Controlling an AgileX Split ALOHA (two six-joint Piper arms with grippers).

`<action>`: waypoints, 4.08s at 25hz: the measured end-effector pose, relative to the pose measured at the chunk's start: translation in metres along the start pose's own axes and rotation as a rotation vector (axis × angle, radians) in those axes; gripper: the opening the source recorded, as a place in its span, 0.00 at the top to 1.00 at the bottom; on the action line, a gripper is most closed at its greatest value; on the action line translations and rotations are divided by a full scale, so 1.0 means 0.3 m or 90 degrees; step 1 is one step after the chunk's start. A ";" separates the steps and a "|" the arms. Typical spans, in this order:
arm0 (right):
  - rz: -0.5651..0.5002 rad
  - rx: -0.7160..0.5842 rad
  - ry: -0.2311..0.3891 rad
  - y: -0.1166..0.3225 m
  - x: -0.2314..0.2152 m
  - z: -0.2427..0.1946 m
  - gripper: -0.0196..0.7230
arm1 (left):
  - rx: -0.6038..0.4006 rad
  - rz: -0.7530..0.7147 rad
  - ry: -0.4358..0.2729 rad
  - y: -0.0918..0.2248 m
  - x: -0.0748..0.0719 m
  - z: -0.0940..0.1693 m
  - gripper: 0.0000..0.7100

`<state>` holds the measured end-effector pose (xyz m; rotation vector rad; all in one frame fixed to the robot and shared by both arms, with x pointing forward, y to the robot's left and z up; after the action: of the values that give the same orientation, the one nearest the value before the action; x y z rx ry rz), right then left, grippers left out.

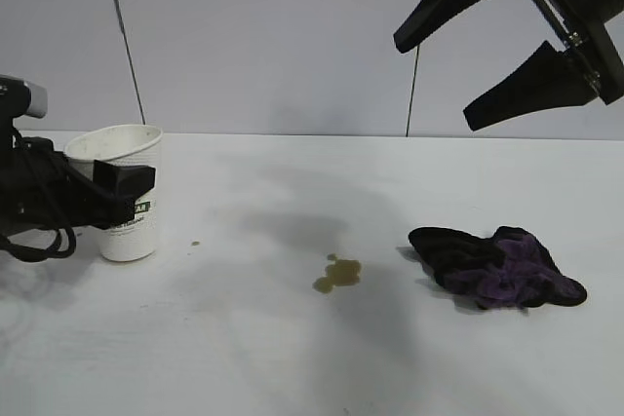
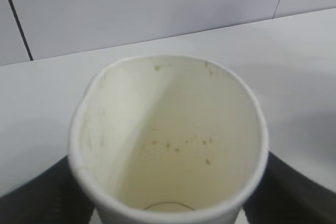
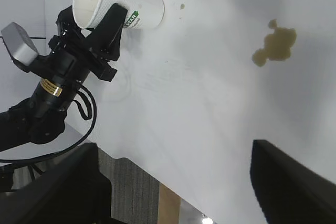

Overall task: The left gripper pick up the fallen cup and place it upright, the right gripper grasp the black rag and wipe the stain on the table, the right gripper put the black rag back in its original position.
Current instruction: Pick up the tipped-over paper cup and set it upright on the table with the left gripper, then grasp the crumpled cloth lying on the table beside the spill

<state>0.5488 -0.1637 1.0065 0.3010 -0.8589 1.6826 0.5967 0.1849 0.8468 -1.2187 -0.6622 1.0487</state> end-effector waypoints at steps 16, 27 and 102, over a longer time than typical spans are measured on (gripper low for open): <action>0.000 -0.009 0.005 -0.007 -0.004 0.000 0.24 | 0.093 -0.056 -0.004 0.133 -0.013 0.105 0.02; 0.000 -0.016 0.009 -0.014 -0.008 0.000 0.24 | 0.175 0.041 -0.214 0.227 0.111 0.328 0.02; 0.010 -0.012 0.019 -0.010 -0.016 0.000 0.24 | 0.100 0.163 -0.363 -0.291 -0.128 1.277 0.02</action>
<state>0.5532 -0.1671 1.0047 0.2554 -0.8562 1.6884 0.2729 0.3120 1.0335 -0.8789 -0.8515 1.6607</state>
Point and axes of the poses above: a point on each arm's last joint axis where the gripper is mounted, z pointing back along that axis away from the gripper, x along the wrist's bending axis when the last joint is at zero, y = z × x, the point moved 7 cm from there along -z, pointing out along that axis toward the gripper, and after that the axes turned 10 degrees about z, right-handed, at the moved point
